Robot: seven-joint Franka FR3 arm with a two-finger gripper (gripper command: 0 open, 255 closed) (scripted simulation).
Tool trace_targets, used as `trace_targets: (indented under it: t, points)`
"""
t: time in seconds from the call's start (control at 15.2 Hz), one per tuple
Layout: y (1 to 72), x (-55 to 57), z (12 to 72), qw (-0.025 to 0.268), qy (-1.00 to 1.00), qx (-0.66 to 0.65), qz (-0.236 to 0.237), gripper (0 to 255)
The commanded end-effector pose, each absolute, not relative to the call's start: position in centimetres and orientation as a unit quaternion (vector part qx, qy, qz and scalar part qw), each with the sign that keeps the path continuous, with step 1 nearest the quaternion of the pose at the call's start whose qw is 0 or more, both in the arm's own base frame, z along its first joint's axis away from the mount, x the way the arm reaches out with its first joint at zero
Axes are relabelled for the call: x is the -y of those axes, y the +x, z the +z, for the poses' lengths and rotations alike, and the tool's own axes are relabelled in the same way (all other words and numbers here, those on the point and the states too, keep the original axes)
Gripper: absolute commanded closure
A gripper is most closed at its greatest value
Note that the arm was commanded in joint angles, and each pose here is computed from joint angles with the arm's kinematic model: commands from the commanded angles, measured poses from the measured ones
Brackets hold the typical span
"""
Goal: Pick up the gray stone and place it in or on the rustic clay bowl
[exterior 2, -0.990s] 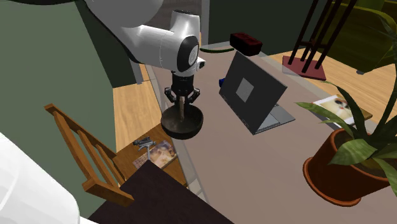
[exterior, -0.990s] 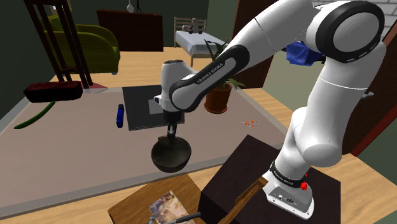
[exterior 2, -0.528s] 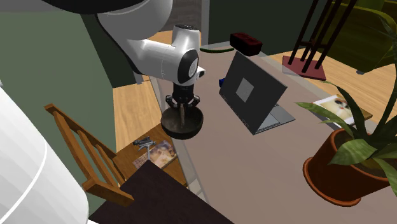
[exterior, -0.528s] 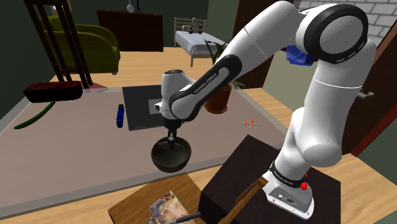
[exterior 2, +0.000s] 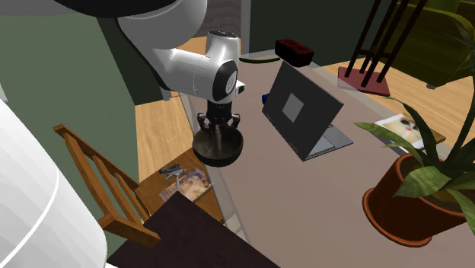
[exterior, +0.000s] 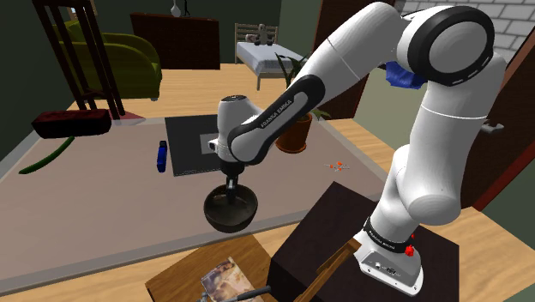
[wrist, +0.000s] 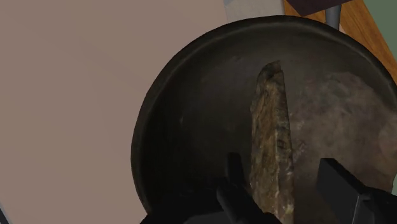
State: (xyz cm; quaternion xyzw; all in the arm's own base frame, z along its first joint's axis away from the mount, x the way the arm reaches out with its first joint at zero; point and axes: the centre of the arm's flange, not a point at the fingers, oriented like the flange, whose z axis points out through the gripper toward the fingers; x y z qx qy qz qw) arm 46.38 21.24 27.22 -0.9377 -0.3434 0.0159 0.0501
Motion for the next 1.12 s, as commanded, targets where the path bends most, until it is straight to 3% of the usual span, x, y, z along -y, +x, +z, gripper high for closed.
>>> trace_targets:
  t: [0.0, 0.26, 0.53, 1.06]
  points:
    - [46.4, -21.2, 27.2, 0.050, -0.938, 0.343, 0.016, 0]
    - [46.4, -21.2, 27.2, 0.050, -0.938, 0.343, 0.016, 0]
    - [46.7, -20.8, 32.2, 0.050, -0.938, 0.343, 0.016, 0]
    - [46.7, -20.8, 32.2, 0.050, -0.938, 0.343, 0.016, 0]
